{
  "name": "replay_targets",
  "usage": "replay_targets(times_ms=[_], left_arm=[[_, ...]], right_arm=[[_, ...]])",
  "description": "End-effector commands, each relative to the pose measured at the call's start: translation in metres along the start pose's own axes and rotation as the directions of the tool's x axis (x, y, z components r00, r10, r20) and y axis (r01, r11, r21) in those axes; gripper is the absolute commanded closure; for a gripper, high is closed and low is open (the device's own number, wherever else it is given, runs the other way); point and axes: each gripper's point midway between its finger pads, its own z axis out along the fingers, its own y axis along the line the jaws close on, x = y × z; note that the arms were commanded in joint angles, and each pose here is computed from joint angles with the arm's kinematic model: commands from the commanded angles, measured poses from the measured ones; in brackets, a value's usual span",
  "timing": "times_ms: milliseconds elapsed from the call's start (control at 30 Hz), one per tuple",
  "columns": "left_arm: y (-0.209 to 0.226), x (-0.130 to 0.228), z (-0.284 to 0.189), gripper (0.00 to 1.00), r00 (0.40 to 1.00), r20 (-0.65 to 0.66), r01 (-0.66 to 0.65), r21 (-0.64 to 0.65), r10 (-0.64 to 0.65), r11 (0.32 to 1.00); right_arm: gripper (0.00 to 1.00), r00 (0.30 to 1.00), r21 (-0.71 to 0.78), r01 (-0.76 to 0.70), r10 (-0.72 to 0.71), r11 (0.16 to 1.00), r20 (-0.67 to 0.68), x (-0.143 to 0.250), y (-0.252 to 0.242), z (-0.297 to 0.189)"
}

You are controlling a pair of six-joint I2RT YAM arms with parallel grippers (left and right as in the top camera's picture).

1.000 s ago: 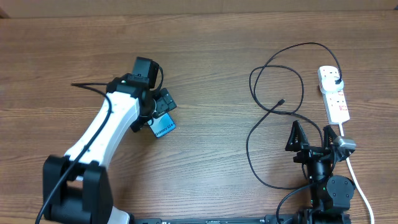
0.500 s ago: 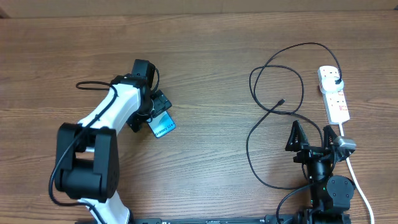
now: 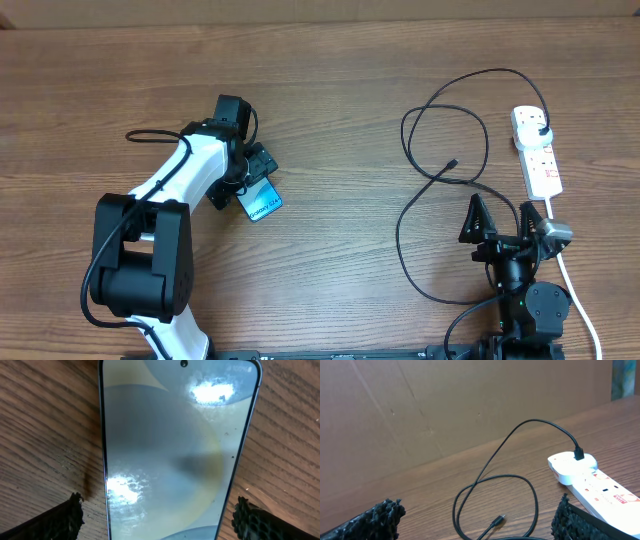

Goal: Plug charger to phone and switch on socket
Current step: 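Close the left gripper on the phone's top edge and lift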

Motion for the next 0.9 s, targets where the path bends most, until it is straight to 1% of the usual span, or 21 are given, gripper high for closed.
replay_targets(times_ms=[0,200,367,467,600,700,867], left_arm=[[-0.002,-0.004,0.001,0.0,0.999,0.012,-0.042,-0.007,0.042,0.999],[0.003,0.002,0.019,0.0,0.999,-0.029,-0.047,-0.04,0.046,0.998],[0.007,0.016,0.041,0.0,0.992,-0.102,-0.079,-0.058,0.072,0.995],[0.008,0.024,0.047,0.06,0.984,-0.148,-0.108,-0.054,0.099,0.993],[0.011,0.029,0.046,0.12,0.973,-0.173,-0.166,-0.052,0.155,0.985],[0.015,0.032,0.045,0.21,0.967,-0.191,-0.181,-0.062,0.167,0.981],[0.016,0.033,0.045,0.24,0.958,-0.197,-0.224,-0.057,0.208,0.973]], right_arm=[[0.0,1.0,0.007,0.008,-0.008,1.0,0.01,0.0,-0.002,0.0],[0.0,1.0,0.007,0.008,-0.008,1.0,0.01,0.0,-0.002,0.0],[0.0,1.0,0.007,0.008,-0.008,1.0,0.011,0.0,-0.002,0.0],[0.0,1.0,0.007,0.008,-0.008,1.0,0.01,0.0,-0.002,0.0],[0.0,1.0,0.007,0.008,-0.008,1.0,0.01,0.0,-0.002,0.0],[0.0,1.0,0.007,0.008,-0.008,1.0,0.01,0.0,-0.002,0.0],[0.0,1.0,0.007,0.008,-0.008,1.0,0.01,0.0,-0.002,0.0]])
